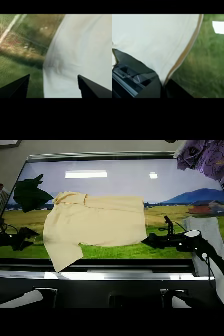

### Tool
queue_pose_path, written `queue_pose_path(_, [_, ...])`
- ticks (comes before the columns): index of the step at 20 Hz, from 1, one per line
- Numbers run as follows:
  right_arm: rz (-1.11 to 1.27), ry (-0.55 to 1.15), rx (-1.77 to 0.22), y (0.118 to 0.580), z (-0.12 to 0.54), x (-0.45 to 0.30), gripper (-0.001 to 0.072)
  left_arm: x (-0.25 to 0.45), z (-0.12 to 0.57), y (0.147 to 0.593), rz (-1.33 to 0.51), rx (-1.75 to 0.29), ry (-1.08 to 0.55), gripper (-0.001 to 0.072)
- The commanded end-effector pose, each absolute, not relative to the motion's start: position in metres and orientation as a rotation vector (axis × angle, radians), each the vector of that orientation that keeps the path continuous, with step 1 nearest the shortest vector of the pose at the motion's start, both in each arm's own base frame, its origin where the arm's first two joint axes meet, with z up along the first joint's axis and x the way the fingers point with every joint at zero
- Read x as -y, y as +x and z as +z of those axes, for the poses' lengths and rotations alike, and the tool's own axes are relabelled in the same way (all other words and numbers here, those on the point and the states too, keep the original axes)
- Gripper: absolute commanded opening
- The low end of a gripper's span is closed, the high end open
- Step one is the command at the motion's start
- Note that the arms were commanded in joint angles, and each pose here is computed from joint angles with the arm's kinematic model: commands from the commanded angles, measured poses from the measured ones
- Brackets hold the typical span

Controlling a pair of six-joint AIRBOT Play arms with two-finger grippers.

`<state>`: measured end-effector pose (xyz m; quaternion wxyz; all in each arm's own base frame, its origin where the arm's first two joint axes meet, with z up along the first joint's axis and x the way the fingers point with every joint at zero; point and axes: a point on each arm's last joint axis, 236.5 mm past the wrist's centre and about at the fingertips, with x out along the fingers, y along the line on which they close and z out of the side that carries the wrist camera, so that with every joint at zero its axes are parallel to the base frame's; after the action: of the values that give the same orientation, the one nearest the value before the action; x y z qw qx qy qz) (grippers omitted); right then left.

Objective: Fold the clothes and pants, and hang the long-sleeved shirts on hangers.

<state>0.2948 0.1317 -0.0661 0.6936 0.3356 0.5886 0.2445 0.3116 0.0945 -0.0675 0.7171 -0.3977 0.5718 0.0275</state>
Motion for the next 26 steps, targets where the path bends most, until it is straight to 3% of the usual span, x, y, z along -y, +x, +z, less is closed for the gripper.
queue_pose_path(1, [0.563, 0.731, -1.294, 0.294, -0.056, -0.133, 0.0025, -0.086, -0.089, 0.313, -0.006, -1.264, -0.891, 0.0673])
queue_pose_path(7, [0.554, 0.741, -1.284, 0.295, -0.05, -0.133, 0.0025, -0.073, -0.102, 0.325, -0.079, -1.241, -0.977, 0.0672])
queue_pose_path(16, [0.515, 0.806, -1.316, 0.294, -0.048, -0.134, 0.0024, -0.051, -0.102, 0.328, -0.152, -1.27, -0.953, 0.0667])
queue_pose_path(17, [0.516, 0.805, -1.314, 0.294, -0.048, -0.134, 0.0024, -0.047, -0.101, 0.328, -0.161, -1.275, -0.948, 0.0576])
queue_pose_path(18, [0.517, 0.803, -1.311, 0.295, -0.047, -0.134, 0.0024, -0.045, -0.101, 0.329, -0.168, -1.278, -0.944, 0.0365])
queue_pose_path(20, [0.52, 0.798, -1.3, 0.299, -0.043, -0.133, 0.0024, -0.04, -0.1, 0.331, -0.182, -1.279, -0.945, 0.004])
queue_pose_path(26, [0.462, 0.708, -1.223, 0.346, -0.002, -0.117, 0.0022, -0.03, -0.049, 0.377, -0.259, -1.212, -0.858, 0.002])
